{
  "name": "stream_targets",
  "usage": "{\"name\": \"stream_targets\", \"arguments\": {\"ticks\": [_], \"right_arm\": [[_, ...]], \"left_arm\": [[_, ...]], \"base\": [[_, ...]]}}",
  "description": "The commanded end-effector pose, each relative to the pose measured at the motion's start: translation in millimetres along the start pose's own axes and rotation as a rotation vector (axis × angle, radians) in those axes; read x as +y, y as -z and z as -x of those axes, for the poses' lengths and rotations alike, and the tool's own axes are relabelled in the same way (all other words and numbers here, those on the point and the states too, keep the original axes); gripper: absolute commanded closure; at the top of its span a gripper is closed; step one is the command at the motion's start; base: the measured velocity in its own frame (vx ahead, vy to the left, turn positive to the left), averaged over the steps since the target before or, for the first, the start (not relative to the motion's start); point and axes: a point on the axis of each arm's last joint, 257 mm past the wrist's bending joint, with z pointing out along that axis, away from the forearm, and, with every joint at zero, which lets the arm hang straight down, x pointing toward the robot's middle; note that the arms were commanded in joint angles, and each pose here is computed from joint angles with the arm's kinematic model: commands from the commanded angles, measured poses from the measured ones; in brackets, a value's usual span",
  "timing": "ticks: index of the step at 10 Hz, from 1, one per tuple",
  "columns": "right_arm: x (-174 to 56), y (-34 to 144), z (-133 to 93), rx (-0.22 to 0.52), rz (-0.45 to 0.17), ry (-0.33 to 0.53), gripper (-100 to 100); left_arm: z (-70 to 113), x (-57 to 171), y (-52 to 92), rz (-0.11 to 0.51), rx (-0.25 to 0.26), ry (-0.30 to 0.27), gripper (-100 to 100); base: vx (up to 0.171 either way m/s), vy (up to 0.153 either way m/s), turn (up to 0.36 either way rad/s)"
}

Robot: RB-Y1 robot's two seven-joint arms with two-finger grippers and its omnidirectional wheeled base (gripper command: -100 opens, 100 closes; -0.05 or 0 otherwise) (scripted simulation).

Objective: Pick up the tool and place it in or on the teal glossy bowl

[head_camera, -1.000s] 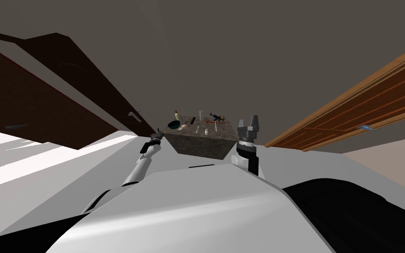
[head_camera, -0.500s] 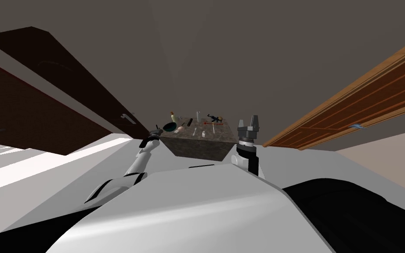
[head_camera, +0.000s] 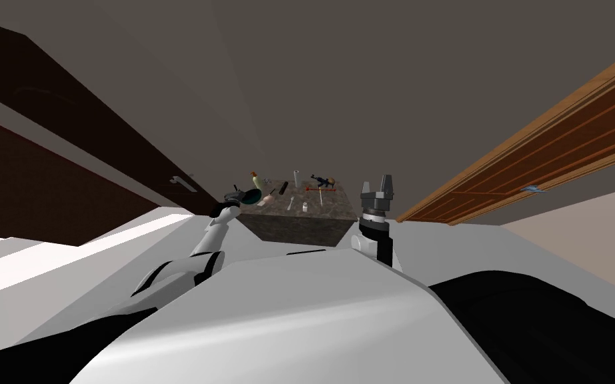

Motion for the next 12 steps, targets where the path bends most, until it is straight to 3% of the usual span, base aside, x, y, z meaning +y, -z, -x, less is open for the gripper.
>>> {"name": "stream_targets", "arguments": {"ticks": [1, 3, 4, 5, 9, 10, 11, 12], "right_arm": [[0.0, 0.0, 0.0, 0.000, 0.000, 0.000, 0], [0.0, 0.0, 0.0, 0.000, 0.000, 0.000, 0], [0.0, 0.0, 0.0, 0.000, 0.000, 0.000, 0], [0.0, 0.0, 0.0, 0.000, 0.000, 0.000, 0], [0.0, 0.0, 0.0, 0.000, 0.000, 0.000, 0], [0.0, 0.0, 0.0, 0.000, 0.000, 0.000, 0], [0.0, 0.0, 0.0, 0.000, 0.000, 0.000, 0], [0.0, 0.0, 0.0, 0.000, 0.000, 0.000, 0]], "left_arm": [[-5.7, 1.3, -7.0, -0.002, -0.001, 0.020, 100], [-11.5, 5.2, -14.3, -0.003, -0.003, 0.048, 100], [-9.4, 3.7, -11.3, -0.003, 0.000, 0.037, 100], [-10.4, 4.6, -11.9, -0.002, 0.000, 0.039, -100], [-10.4, 4.8, -11.9, -0.002, 0.000, 0.039, -100], [-10.4, 4.8, -11.9, -0.002, 0.000, 0.039, 0], [-28.7, -3.2, -19.2, 0.004, 0.003, 0.037, -100], [-28.7, -3.2, -19.2, 0.004, 0.003, 0.037, -100]], "base": [[0.079, -0.037, -0.052], [0.072, -0.040, -0.039], [0.039, -0.021, -0.018], [0.008, -0.005, -0.002], [0.000, 0.000, 0.000], [0.000, 0.000, 0.000], [0.006, -0.048, 0.031], [0.003, -0.063, 0.024]]}}
